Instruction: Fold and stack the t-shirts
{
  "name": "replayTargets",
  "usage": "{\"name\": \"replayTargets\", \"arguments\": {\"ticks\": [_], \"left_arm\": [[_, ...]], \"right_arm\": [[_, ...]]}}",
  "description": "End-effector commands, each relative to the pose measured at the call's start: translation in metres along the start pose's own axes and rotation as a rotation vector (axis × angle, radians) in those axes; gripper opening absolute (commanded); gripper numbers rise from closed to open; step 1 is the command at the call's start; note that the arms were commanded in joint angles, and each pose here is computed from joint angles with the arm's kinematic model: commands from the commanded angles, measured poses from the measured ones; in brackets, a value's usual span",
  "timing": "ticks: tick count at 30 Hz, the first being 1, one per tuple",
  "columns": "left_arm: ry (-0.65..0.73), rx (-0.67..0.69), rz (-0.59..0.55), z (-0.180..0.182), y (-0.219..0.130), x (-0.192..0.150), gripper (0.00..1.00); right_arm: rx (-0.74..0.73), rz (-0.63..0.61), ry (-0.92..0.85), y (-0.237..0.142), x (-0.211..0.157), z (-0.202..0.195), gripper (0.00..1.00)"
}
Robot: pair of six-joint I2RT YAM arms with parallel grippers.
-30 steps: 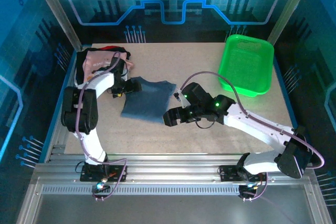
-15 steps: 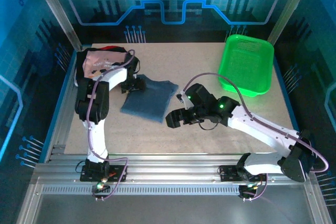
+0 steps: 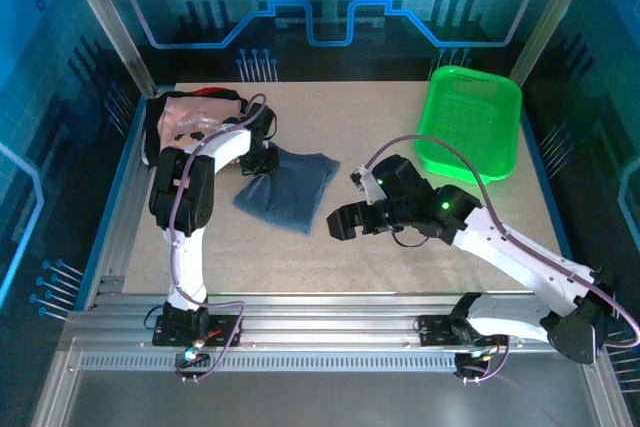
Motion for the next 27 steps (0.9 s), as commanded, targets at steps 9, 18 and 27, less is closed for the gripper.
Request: {"name": "replayTargets", "arguments": {"ticks": [9, 18, 27], "left_arm": [[0.181, 0.029, -0.234, -0.003, -0.127, 0.041, 0.0], [0.249, 0.024, -0.378, -0.008, -0.195, 0.064, 0.0], [0.3, 0.035, -0.517, -0.009, -0.261, 0.088, 0.0]], "right_arm": [[0.022, -0.065, 0.014, -0.02, -0.006, -0.008, 0.97], [0.048, -0.103, 0.019, -0.031, -0.008, -0.007, 1.0], [0.03, -0.124, 0.006, -0.041, -0.01, -0.01, 1.0]]}}
Point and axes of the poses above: each hand's point on the last joint's axis, 136 mm out from that joint toward the fingers, its own y axis out along the fingers, its own z axis along the line the jaws close on, x = y × z, the point moved 4 cm from there along -y, back along the fingers, and after that the axes turned 11 degrees about y, right-handed, at the moved point
